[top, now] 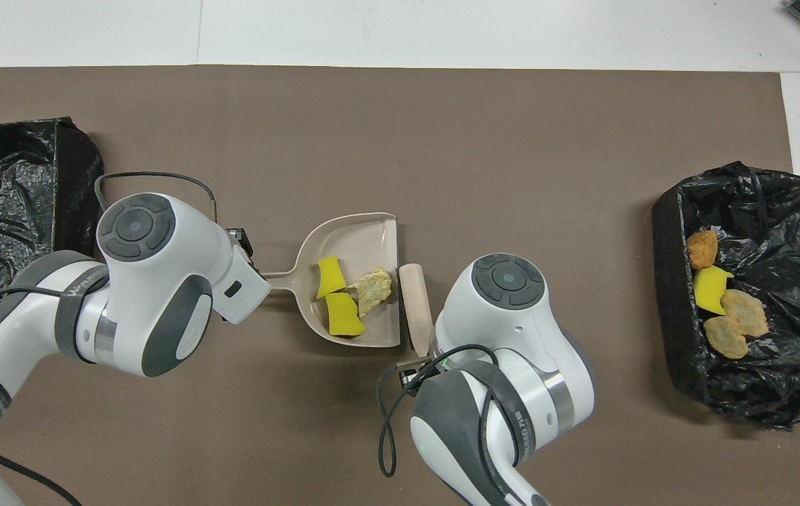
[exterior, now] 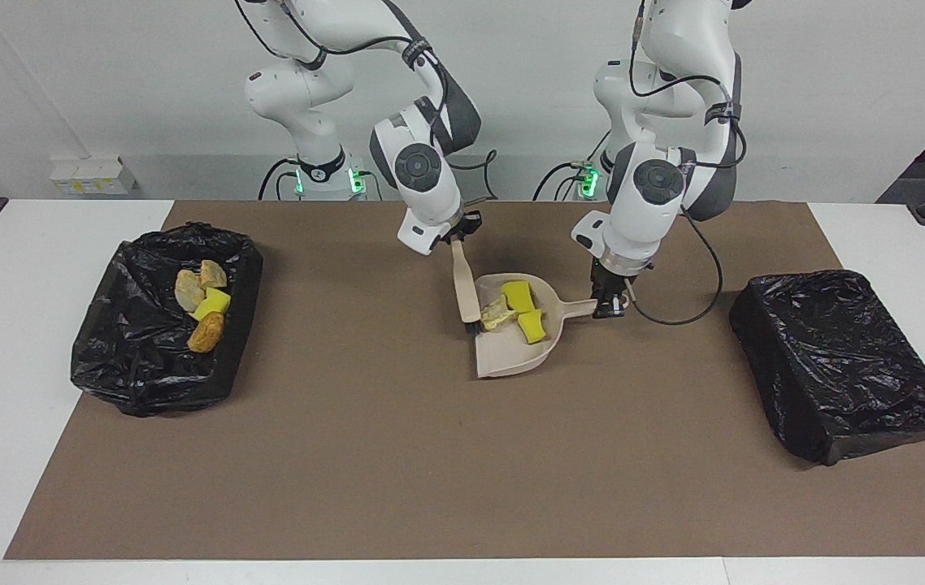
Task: Sweep and dump trash in bin
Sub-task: 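Carry the dustpan with the left gripper while the right gripper drops the brush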
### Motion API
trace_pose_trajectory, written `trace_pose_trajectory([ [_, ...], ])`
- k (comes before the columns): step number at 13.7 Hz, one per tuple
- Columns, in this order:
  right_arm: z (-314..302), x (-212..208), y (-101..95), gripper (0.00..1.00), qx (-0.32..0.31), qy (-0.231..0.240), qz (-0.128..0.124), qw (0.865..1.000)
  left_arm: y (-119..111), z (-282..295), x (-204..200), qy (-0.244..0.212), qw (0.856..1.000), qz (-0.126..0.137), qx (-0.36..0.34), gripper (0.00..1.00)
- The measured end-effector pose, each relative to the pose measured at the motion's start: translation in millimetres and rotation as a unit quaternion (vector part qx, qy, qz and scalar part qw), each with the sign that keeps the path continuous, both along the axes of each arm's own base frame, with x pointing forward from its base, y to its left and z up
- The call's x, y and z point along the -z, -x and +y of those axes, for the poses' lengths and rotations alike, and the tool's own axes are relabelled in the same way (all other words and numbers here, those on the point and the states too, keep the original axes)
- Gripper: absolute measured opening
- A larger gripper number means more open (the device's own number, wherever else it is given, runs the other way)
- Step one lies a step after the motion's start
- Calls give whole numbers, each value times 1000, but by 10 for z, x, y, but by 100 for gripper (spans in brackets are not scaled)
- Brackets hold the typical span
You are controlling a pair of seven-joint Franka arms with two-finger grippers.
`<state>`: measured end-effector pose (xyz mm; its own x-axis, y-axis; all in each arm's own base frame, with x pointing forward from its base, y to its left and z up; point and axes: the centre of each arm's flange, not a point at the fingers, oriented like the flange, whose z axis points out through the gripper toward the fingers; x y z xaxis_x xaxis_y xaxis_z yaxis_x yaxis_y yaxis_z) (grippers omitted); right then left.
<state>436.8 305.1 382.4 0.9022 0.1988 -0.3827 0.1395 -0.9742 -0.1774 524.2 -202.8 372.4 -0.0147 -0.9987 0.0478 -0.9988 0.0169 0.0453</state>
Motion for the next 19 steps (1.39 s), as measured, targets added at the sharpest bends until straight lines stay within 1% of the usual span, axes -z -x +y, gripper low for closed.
trace_pose_trajectory([
  [2, -160, -214, -54, 26, -6, 16, 5, 1000, -49, 134, -52, 19, 1000, 0, -4, 32],
  [4, -208, -312, -6, 26, -5, 26, 17, 1000, -105, 315, -105, 41, 999, 2, -7, 32],
  [5, -198, -316, 40, 26, 7, 34, 21, 999, -128, 421, -132, 51, 999, 4, -7, 32],
  [6, -183, -294, 115, 26, 16, 42, 25, 999, -150, 536, -166, 61, 998, 6, -7, 32],
  [8, -152, -216, 346, 26, 20, 51, 39, 998, -177, 776, -282, 79, 997, 8, -7, 32],
  [10, -92, -201, 550, 26, 42, 41, 54, 997, -190, 934, -490, 87, 996, 10, -6, 32],
  [11, -40, -219, 598, 26, 54, 35, 50, 997, -206, 969, -626, 89, 996, 12, -6, 32],
  [13, 87, -210, 646, 26, 63, 25, 34, 997, -272, 1099, -858, 93, 996, 13, -7, 32],
  [15, 267, -111, 713, 26, 67, 22, 16, 997, -340, 1404, -973, 96, 995, 11, -5, 32],
  [16, 336, -57, 736, 26, 66, 21, 11, 998, -369, 1598, -993, 97, 995, 11, -6, 32],
  [18, 405, 59, 798, 26, 57, 28, 18, 998, -426, 1953, -1012, 94, 995, 10, -7, 32],
  [19, 424, 129, 838, 26, 54, 33, 22, 998, -458, 2095, -1036, 84, 996, 8, -6, 32],
])
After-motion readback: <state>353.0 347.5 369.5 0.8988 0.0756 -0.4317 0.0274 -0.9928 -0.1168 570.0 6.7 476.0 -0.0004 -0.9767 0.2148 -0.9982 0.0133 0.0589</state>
